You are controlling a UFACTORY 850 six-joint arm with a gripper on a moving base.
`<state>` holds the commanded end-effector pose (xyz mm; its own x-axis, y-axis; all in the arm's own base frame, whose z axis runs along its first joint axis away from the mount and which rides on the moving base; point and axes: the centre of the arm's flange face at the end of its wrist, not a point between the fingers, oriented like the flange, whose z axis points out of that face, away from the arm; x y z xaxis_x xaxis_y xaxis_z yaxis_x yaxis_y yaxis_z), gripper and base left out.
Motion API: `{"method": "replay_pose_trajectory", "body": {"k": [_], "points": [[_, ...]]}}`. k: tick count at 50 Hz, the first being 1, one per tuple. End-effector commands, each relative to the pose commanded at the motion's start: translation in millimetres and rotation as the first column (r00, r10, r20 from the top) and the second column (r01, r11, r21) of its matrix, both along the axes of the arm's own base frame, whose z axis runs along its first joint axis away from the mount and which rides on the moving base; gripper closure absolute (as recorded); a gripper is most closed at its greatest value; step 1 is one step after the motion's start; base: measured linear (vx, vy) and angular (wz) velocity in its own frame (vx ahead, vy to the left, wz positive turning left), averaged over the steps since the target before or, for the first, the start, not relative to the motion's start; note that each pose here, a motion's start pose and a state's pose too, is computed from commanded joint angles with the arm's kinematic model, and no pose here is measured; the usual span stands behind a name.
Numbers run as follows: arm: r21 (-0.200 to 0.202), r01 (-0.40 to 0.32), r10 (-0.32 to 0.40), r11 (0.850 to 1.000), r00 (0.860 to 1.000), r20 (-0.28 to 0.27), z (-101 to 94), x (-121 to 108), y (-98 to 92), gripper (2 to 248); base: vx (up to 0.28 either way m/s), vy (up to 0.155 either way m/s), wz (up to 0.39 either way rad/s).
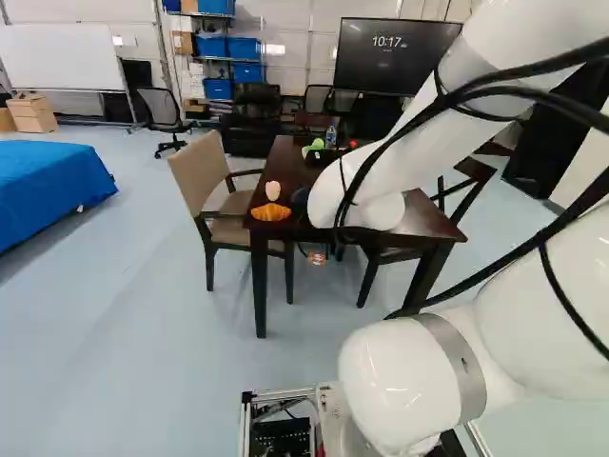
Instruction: Move the croissant to the empty plate
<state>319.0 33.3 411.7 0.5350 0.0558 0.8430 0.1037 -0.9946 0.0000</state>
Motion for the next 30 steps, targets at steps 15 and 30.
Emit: {"method": "replay_pose_trajectory", "body": {"k": [15, 30], "points": [[-0.006, -0.031, 0.030, 1.000, 0.998, -0.061, 9.6, 7.9, 11.0, 3, 0.000, 0.000, 0.000], [-0.011, -0.067, 0.066, 0.998, 0.992, -0.108, 21.0, 17.6, 24.7, 3, 0.000, 0.000, 0.000]]}}
